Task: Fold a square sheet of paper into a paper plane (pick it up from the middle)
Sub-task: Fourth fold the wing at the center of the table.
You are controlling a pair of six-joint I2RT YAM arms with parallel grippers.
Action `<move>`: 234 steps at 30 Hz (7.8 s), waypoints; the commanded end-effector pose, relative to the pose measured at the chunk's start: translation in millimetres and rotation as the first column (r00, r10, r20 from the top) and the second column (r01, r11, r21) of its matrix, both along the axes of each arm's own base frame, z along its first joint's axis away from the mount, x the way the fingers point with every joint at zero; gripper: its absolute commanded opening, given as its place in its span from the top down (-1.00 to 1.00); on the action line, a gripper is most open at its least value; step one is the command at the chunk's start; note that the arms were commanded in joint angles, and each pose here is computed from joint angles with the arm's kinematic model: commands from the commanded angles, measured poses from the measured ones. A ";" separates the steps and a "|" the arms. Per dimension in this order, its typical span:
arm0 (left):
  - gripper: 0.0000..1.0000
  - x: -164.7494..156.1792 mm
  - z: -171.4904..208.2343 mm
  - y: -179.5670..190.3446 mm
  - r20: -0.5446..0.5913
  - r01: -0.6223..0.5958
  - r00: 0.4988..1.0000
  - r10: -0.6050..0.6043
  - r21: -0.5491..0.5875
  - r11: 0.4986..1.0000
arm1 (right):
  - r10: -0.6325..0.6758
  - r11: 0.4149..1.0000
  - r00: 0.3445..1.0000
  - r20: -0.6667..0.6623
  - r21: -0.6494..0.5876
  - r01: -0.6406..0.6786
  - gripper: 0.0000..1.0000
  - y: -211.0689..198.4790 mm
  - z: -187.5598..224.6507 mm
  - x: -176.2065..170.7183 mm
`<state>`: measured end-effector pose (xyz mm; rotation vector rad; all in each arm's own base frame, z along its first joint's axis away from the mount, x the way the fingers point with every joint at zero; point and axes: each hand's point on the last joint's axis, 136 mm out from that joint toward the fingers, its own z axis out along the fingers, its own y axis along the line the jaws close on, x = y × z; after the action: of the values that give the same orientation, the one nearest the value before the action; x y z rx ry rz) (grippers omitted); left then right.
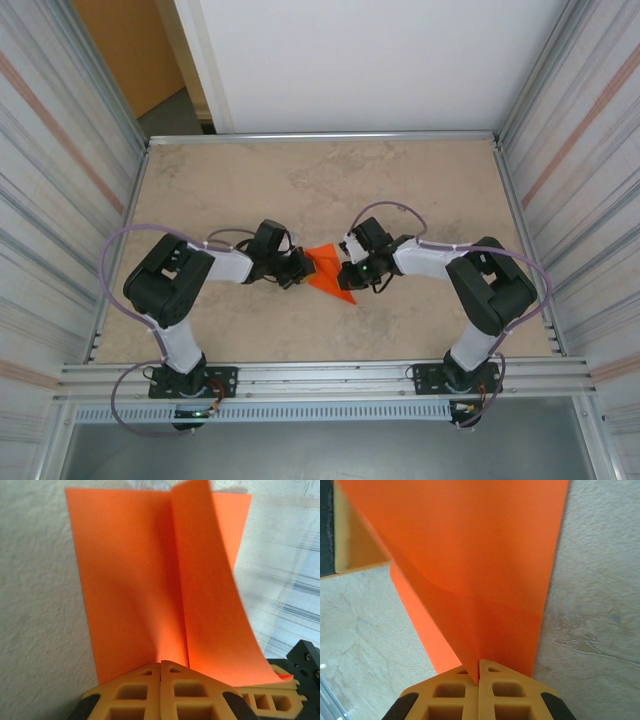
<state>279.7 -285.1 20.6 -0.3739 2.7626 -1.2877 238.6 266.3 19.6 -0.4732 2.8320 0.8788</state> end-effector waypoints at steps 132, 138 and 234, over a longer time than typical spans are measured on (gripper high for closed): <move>0.87 30.0 9.1 -50.0 0.086 0.171 0.982 -0.166 -0.056 0.984 | -0.142 0.990 0.969 -0.200 -0.022 0.140 0.73 -45.1 -34.6 -40.6; 0.87 30.6 6.8 -50.2 0.085 0.174 0.982 -0.169 -0.057 0.983 | -0.141 0.990 0.969 -0.202 -0.024 0.139 0.73 -45.4 -35.0 -41.8; 0.86 19.0 -23.0 -44.4 -0.016 0.213 0.977 -0.213 0.002 0.977 | -0.147 0.987 0.977 -0.157 0.041 0.155 0.76 -0.1 -2.3 0.5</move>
<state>310.3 -340.1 23.2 -0.0400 2.7720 -1.3985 250.6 271.8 30.0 -0.2132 2.8571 1.0350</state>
